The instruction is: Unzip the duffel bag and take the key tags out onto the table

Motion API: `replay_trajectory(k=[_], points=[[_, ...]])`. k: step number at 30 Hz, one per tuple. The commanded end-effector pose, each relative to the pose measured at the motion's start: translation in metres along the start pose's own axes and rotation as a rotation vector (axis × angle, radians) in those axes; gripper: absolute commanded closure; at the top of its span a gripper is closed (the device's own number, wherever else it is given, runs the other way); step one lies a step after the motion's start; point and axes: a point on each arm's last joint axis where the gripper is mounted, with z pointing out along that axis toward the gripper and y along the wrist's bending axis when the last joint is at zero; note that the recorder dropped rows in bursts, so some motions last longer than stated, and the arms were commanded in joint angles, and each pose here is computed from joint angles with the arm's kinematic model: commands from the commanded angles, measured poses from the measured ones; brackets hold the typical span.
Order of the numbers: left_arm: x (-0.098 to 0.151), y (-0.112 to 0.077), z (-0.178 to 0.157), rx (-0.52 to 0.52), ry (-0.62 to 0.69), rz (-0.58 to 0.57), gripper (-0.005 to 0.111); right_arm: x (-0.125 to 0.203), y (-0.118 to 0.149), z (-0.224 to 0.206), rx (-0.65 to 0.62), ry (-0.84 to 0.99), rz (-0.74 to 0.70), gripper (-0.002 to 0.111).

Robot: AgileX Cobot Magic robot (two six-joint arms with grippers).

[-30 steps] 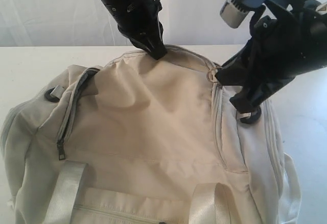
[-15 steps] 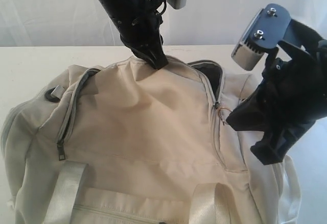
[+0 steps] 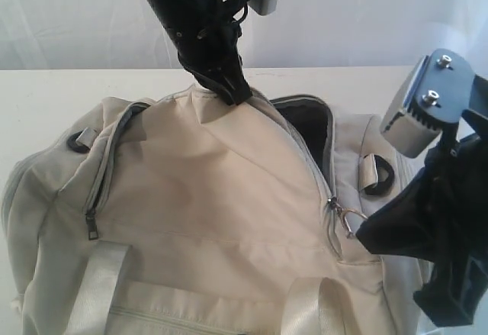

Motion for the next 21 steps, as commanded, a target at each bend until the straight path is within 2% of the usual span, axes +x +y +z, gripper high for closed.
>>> replay_trajectory(k=[1, 10, 12, 17, 21], points=[[0.002, 0.007, -0.004, -0.061, 0.01, -0.001, 0.107, 0.022, 0.014, 0.002, -0.088, 0.092, 0.04, 0.108], [0.002, 0.007, -0.004, -0.061, 0.01, -0.009, 0.107, 0.041, 0.025, 0.011, -0.165, 0.108, 0.09, 0.108], [0.002, 0.006, -0.004, -0.05, 0.006, -0.013, 0.107, 0.035, 0.022, 0.012, -0.134, 0.04, 0.082, 0.108], [0.003, 0.002, -0.004, -0.008, 0.026, -0.015, 0.107, 0.01, 0.005, 0.006, 0.043, -0.204, 0.1, 0.108], [0.004, 0.001, -0.005, 0.003, 0.034, -0.008, 0.107, -0.008, 0.002, -0.007, 0.092, -0.314, 0.1, 0.108]])
